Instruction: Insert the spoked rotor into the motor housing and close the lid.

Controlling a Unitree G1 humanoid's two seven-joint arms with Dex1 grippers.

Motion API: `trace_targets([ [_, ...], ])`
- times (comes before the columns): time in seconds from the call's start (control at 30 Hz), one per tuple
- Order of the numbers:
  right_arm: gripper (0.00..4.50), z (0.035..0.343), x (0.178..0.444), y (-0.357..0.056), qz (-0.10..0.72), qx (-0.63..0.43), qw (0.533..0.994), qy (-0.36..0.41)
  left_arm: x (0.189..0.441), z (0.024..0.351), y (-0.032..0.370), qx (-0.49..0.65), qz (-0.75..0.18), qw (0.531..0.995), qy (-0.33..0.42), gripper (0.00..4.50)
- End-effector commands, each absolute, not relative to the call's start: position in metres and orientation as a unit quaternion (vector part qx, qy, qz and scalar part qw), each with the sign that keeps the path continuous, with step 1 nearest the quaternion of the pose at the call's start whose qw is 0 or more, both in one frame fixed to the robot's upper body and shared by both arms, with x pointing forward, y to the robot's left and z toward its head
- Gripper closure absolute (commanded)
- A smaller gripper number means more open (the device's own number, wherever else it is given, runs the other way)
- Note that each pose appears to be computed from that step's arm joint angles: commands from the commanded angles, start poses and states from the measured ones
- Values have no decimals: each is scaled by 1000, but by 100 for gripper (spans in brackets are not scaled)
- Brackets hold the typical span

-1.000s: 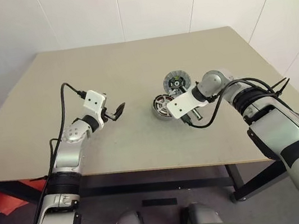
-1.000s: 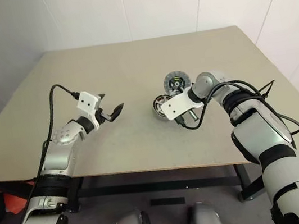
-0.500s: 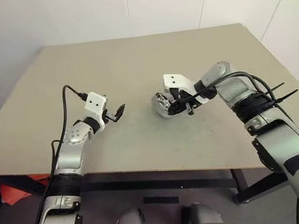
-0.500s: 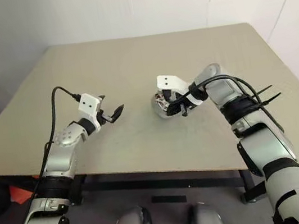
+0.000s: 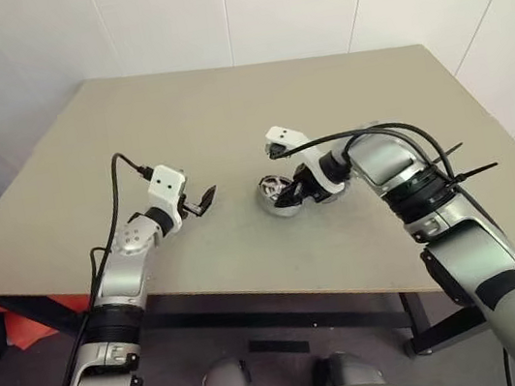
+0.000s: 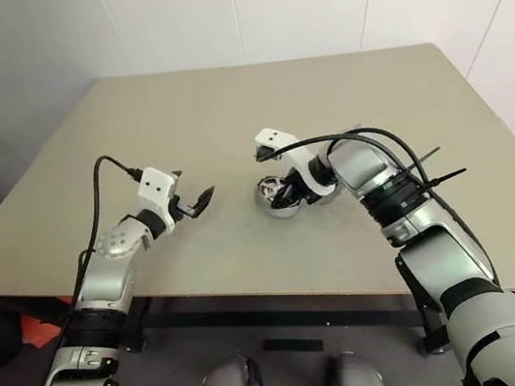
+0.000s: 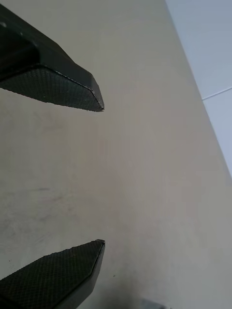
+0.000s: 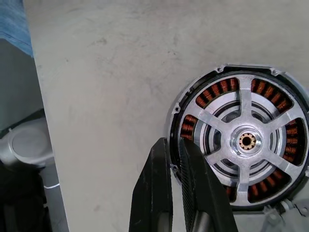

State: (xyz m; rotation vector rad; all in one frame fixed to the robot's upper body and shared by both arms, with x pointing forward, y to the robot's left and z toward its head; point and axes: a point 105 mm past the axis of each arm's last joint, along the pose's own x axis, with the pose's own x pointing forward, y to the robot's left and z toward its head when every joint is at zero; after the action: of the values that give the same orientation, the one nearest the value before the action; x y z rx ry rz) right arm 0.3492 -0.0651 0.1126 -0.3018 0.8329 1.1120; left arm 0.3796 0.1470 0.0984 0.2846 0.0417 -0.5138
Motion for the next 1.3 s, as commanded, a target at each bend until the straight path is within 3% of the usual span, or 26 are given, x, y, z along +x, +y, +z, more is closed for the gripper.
trace_targets([
  [0.03,449,136,354,-47,530,-122,761,354,379,116,150,151,-245,958,-11,0],
  [0.3,194,151,374,-45,502,-124,794,319,378,114,153,157,-239,958,-8,0],
  [0.5,3,202,392,-51,492,-139,831,217,378,114,152,156,-239,958,-9,0],
  [0.63,3,239,404,-69,463,-175,863,99,379,113,148,153,-247,957,-9,0],
  [0.77,3,231,403,-101,432,-257,862,65,381,114,145,153,-254,955,-9,0],
  [0.9,102,208,405,-153,370,-315,869,92,384,114,142,155,-263,952,-8,0],
  [1.03,225,179,408,-213,281,-464,830,129,385,114,137,156,-274,949,-8,0],
  [1.2,393,150,393,-253,262,-502,802,189,386,113,132,150,-288,946,-7,0],
  [1.3,393,129,376,-247,308,-494,786,211,387,113,131,151,-290,945,-7,0],
])
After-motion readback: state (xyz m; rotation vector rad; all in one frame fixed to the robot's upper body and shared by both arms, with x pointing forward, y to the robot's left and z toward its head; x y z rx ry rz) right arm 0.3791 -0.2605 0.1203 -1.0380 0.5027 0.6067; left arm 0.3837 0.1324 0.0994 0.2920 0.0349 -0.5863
